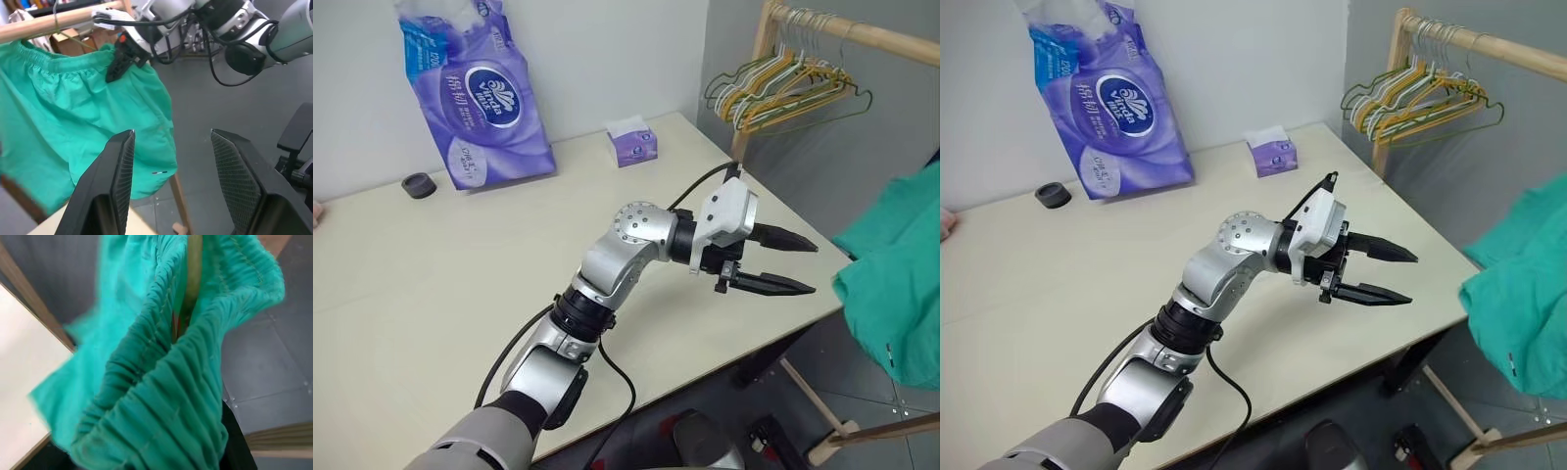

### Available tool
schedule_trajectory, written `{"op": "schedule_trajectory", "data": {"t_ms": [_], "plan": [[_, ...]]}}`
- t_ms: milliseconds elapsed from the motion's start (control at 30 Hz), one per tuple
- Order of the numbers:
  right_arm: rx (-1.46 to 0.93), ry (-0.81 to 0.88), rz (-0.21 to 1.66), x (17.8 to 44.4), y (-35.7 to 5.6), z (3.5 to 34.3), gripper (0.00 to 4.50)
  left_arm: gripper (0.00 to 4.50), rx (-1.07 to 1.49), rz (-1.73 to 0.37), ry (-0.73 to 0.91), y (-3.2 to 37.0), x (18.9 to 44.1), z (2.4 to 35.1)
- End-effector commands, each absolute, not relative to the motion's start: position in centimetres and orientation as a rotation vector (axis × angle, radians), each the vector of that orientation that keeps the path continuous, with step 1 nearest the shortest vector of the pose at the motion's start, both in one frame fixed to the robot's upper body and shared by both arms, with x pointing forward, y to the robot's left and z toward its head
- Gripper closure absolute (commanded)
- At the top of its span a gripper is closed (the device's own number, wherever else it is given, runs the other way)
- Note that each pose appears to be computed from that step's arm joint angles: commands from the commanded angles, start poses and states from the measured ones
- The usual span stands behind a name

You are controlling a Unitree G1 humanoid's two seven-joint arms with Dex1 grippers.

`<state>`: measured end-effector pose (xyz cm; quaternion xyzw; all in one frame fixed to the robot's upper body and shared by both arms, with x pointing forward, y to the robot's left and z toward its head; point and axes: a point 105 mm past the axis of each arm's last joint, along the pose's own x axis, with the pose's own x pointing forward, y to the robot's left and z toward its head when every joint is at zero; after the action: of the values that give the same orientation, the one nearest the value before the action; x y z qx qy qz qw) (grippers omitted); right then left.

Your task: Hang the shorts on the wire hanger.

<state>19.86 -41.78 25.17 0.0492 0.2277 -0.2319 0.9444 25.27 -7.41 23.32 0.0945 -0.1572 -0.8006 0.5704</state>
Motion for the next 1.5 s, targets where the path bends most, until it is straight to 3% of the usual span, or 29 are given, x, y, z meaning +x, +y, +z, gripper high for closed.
{"op": "schedule_trajectory", "data": {"t_ms": [33, 300, 733, 933, 1200, 1500], "plan": [[0.142, 0.46, -0.484, 19.8, -42.1, 26.5, 4.5, 1.92, 0.241, -1.895, -0.443, -7.9, 24.7, 24.7], [0.267, 0.585, -0.485, 19.5, -42.4, 24.2, 4.5, 1.92, 0.192, -1.992, -0.468, -8.9, 23.3, 26.1], [0.299, 0.547, -0.471, 20.5, -41.2, 24.3, 4.5, 1.92, 0.157, -1.952, -0.539, -11.5, 23.7, 28.8], [0.325, 0.508, -0.482, 20.6, -40.9, 24.6, 2.79, 1.87, 0.174, -1.899, -0.564, -12.6, 24.4, 29.4], [0.358, 0.462, -0.517, 20.4, -39.8, 25.1, 0.02, 1.87, 0.2, -1.863, -0.588, -13.6, 24.9, 29.8], [0.34, 0.281, -0.749, 19.9, -40.2, 28.0, 0.02, 1.87, 0.209, -1.856, -0.598, -13.6, 25.0, 29.7]]}}
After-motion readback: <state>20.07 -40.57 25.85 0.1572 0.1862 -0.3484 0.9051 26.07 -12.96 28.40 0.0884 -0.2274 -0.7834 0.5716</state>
